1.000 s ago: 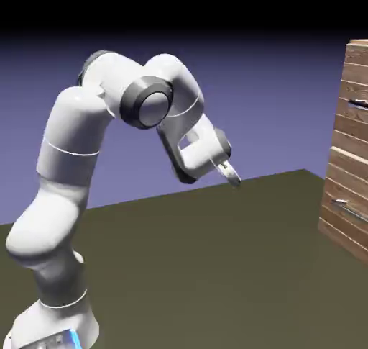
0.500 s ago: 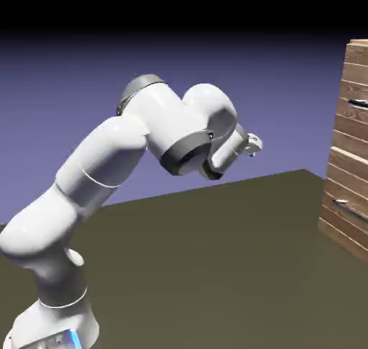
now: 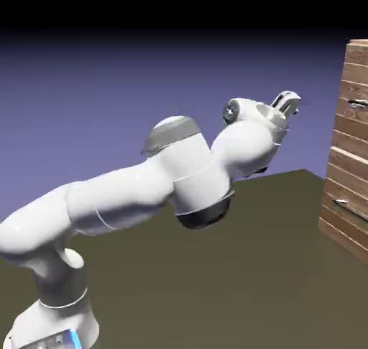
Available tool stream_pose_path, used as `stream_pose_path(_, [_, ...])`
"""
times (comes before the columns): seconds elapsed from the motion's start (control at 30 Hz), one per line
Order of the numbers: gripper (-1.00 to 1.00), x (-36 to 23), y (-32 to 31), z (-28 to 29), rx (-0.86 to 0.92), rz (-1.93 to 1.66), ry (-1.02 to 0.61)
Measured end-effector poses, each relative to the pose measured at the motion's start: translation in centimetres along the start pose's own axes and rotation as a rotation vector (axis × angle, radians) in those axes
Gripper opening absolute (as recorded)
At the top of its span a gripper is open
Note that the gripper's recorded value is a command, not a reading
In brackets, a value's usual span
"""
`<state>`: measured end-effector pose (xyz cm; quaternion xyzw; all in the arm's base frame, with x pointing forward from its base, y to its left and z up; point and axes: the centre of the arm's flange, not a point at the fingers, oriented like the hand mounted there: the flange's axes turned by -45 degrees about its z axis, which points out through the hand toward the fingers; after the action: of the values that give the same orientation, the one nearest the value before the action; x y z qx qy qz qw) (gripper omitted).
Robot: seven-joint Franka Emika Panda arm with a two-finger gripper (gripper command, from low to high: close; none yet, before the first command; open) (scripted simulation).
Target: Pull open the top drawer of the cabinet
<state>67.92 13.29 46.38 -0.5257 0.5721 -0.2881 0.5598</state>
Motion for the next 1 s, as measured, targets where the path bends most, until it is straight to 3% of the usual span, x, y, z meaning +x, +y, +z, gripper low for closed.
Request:
stream_pose_path(0.3, [0.0,13.9,-9.0,-1.1,0.252,-0.321,0.226])
stream_pose_path(0.6, [0.0,14.8,-10.3,3.2,0.252,-0.321,0.226])
stream_pose_path(0.63, [-1.0,14.8,-10.4,3.6,0.252,-0.321,0.226])
stream_pose_path(1.0, [-1.0,13.9,-9.0,-1.1,0.253,-0.321,0.226])
